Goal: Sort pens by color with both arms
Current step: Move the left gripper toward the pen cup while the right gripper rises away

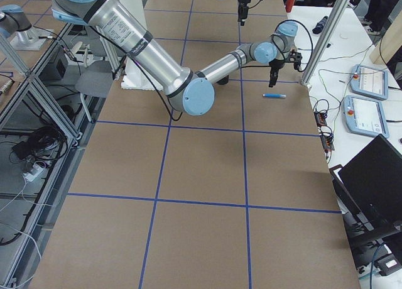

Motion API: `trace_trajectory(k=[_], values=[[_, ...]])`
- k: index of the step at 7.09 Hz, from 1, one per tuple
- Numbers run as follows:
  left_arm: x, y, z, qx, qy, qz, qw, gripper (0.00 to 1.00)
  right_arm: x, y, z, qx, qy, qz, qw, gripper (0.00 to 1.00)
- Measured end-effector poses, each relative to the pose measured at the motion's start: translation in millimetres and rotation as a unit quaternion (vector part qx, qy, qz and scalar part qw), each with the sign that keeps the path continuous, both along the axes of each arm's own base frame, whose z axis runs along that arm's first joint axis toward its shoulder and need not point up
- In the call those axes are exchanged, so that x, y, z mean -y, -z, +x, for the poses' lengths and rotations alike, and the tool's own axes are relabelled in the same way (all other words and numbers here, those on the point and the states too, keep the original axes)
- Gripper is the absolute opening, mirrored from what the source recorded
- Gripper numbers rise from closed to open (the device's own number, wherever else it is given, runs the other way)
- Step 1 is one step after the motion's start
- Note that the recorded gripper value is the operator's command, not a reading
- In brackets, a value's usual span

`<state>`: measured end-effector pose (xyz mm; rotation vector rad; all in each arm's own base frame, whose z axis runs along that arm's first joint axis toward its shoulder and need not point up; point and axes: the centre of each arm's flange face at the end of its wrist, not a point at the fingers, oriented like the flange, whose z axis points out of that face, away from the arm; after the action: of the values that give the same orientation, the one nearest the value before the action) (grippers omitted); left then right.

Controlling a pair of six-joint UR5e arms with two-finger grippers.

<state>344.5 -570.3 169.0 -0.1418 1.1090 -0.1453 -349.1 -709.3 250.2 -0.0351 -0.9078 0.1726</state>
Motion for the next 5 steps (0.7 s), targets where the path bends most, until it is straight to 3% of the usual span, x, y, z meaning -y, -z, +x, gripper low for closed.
trace_trajectory(k=[2,5], values=[[-25,24,45,-0.002,0.036,-0.070,0.9969,0.99,-13,-15,11,0.003,0.002,-0.007,1.0000,1.00],[-56,45,102,-0.022,0.072,-0.081,0.9938,0.99,-21,-21,18,0.005,0.001,-0.006,1.0000,1.00]])
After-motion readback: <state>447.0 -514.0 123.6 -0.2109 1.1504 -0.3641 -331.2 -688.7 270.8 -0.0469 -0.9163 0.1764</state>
